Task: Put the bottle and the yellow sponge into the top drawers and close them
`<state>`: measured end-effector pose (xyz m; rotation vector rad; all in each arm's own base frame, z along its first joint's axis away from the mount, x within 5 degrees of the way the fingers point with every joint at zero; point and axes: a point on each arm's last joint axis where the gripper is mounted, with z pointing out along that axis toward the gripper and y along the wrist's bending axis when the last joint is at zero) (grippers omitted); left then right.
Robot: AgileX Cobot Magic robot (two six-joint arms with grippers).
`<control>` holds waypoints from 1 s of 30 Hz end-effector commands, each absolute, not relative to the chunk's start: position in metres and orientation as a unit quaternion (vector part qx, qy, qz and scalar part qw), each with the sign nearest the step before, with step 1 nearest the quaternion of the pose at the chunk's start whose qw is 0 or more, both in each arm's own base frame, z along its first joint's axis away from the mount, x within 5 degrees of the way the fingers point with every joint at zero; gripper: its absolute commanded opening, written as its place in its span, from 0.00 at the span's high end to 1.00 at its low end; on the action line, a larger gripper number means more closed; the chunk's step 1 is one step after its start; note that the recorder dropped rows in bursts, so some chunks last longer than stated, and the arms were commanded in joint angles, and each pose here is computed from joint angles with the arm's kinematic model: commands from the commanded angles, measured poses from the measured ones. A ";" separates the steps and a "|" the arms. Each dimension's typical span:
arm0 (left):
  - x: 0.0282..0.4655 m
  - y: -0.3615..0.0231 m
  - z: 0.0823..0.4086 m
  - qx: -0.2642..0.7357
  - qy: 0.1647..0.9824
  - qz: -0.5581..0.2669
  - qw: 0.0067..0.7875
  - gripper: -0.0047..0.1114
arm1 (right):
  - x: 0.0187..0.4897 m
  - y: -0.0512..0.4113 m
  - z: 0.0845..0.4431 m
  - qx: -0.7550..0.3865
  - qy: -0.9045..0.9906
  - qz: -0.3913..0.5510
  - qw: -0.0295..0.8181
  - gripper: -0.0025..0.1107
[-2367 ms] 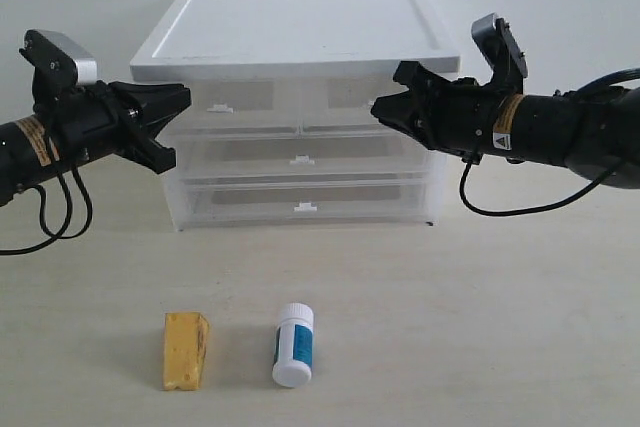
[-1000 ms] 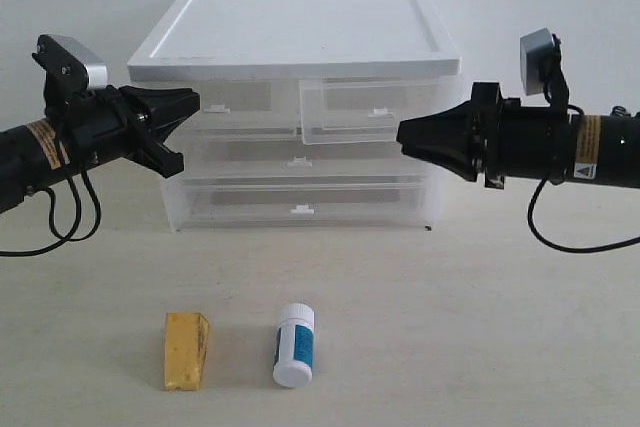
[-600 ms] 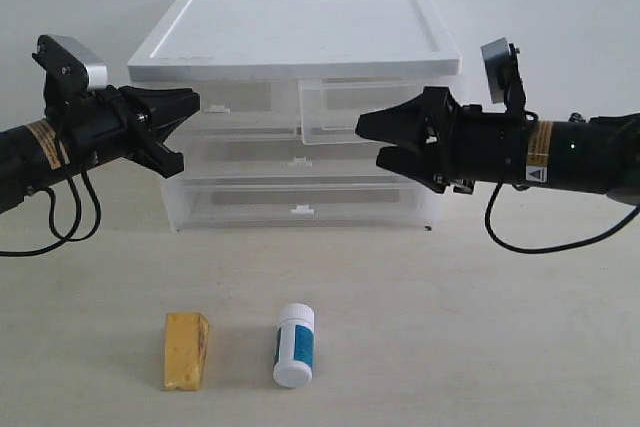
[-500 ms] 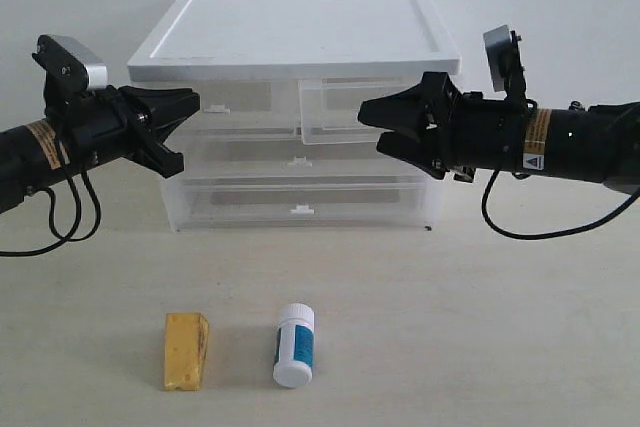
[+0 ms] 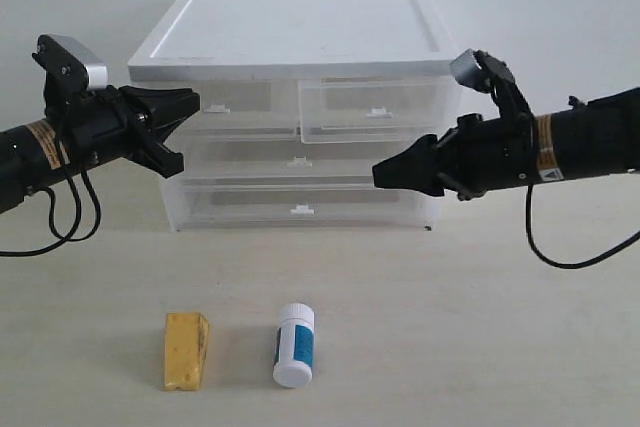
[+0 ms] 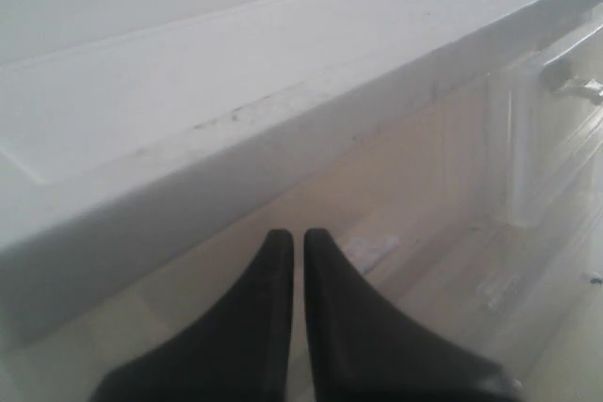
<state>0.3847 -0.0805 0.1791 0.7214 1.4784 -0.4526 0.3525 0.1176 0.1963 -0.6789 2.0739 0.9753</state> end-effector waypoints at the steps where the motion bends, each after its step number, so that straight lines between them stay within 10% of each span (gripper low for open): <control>1: 0.386 -0.082 0.180 0.318 0.652 -0.199 0.659 0.93 | 0.339 0.112 0.239 -0.369 0.780 0.265 0.430 0.57; 9: 0.386 -0.081 0.179 0.318 0.657 -0.195 0.655 0.93 | 0.290 0.175 0.241 -0.518 0.711 0.077 0.469 0.57; 13: 0.386 -0.082 0.179 0.318 0.656 -0.196 0.655 0.93 | 0.271 0.196 0.221 -0.531 0.650 -0.327 0.435 0.57; 21: 0.385 -0.083 0.179 0.317 0.656 -0.210 0.652 0.93 | 0.286 0.221 0.224 -0.599 0.583 -0.357 0.417 0.57; 30: 0.385 -0.083 0.179 0.318 0.655 -0.209 0.653 0.93 | 0.293 0.217 0.234 -0.486 0.698 -0.190 0.491 0.62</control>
